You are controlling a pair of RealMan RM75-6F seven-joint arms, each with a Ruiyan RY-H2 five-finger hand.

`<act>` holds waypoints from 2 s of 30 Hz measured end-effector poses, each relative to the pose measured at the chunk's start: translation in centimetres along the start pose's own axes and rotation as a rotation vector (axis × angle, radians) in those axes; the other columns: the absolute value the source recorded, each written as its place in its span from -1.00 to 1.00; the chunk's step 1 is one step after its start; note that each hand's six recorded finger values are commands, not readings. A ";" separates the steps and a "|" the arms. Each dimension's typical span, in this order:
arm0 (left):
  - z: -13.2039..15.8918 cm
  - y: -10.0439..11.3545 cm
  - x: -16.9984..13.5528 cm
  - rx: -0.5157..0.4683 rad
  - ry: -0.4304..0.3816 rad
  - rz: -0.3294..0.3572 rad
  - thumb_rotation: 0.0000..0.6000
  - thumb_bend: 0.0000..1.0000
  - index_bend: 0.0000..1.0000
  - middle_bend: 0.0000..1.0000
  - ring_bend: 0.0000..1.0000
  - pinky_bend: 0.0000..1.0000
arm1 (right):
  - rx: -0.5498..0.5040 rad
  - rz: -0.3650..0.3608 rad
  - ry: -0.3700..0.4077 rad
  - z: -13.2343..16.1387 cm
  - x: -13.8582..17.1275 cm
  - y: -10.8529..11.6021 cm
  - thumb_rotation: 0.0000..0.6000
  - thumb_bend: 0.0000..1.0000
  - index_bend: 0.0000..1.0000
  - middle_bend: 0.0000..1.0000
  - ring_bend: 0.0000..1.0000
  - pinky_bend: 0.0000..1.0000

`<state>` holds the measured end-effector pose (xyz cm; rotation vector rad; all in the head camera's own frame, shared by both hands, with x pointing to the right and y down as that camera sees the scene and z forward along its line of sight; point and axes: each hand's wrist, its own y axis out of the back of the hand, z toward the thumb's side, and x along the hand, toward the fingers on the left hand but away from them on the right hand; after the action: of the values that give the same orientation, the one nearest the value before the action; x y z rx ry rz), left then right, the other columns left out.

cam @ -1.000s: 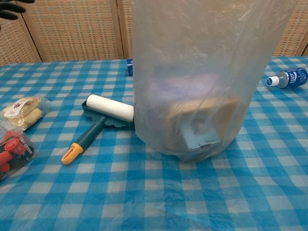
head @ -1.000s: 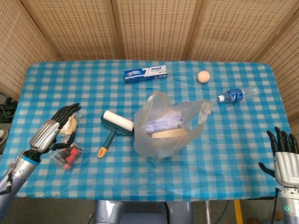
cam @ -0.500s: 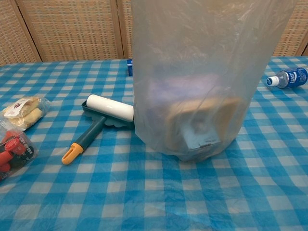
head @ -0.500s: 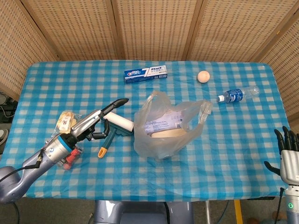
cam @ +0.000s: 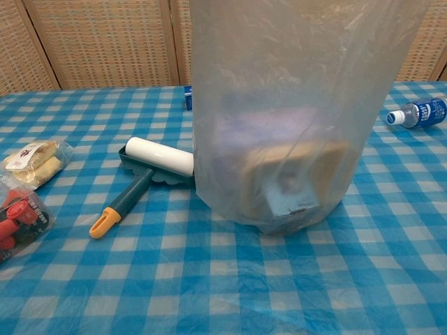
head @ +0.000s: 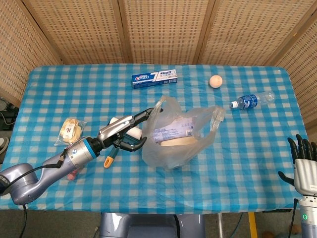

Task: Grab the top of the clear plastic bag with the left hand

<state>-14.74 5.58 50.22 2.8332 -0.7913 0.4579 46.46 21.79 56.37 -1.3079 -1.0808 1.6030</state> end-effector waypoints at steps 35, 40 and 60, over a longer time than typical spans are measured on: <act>1.9 -4.3 10.5 -0.071 0.094 -0.109 0.76 -0.98 -0.98 -1.00 -1.00 -1.00 | 0.007 0.034 -0.014 -0.2 -0.5 -0.8 1.00 -1.00 -0.82 -1.00 -1.00 -1.00; 1.6 -4.9 12.0 -0.105 0.104 -0.114 0.72 -0.98 -0.95 -1.00 -1.00 -1.00 | 0.009 0.039 -0.013 -0.1 -0.5 -0.9 1.00 -1.00 -0.82 -1.00 -1.00 -1.00; 1.1 -6.7 13.0 -0.109 0.129 -0.167 0.71 -0.97 -0.73 -1.00 -1.00 -1.00 | 0.003 0.043 -0.014 -0.2 -0.6 -0.8 1.00 -1.00 -0.79 -1.00 -1.00 -1.00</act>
<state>-0.38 4.80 53.06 2.7089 -0.5330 0.5472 46.78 21.52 57.30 -1.3278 -1.0651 1.6474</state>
